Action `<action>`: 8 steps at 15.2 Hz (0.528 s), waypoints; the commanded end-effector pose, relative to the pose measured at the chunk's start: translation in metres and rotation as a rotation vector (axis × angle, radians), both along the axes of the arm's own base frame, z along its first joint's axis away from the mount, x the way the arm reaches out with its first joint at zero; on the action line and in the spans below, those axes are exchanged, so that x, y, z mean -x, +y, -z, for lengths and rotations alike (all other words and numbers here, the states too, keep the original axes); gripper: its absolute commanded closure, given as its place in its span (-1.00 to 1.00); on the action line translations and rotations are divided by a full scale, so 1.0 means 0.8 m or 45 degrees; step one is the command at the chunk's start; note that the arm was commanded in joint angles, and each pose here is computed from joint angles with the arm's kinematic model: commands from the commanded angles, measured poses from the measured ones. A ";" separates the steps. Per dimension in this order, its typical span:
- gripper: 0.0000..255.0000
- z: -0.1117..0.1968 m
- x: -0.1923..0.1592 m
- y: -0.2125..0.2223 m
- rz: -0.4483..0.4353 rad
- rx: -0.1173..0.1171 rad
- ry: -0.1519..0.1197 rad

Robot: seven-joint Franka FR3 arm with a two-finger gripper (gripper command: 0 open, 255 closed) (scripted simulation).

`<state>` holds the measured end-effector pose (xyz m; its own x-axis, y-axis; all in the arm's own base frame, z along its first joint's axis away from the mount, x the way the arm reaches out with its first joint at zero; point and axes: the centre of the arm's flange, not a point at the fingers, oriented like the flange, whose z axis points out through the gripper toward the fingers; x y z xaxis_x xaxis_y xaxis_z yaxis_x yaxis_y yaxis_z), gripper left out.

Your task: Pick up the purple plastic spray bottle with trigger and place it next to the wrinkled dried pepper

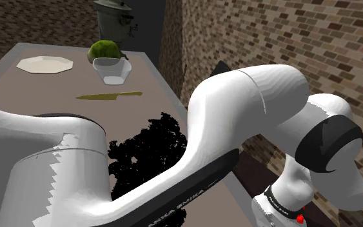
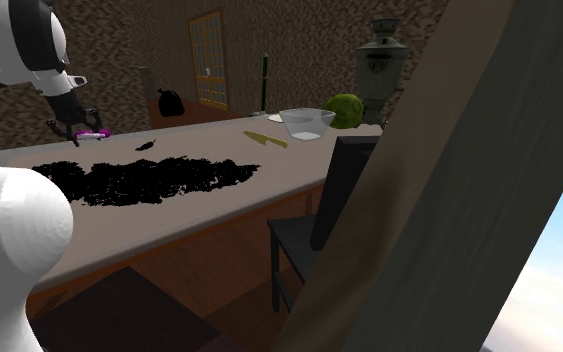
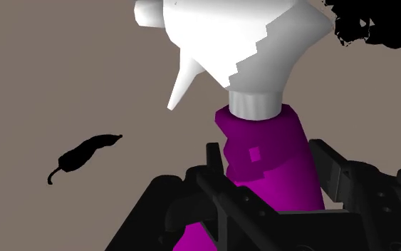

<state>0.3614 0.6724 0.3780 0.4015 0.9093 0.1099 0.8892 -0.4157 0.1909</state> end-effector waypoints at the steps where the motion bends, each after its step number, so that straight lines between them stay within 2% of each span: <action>1: 1.00 0.013 -0.001 0.001 0.000 -0.001 0.000; 8: 1.00 0.059 -0.001 0.001 0.000 -0.001 0.000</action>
<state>0.3629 0.6732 0.3367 0.4016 0.9092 0.1098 0.8892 -0.4158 0.1910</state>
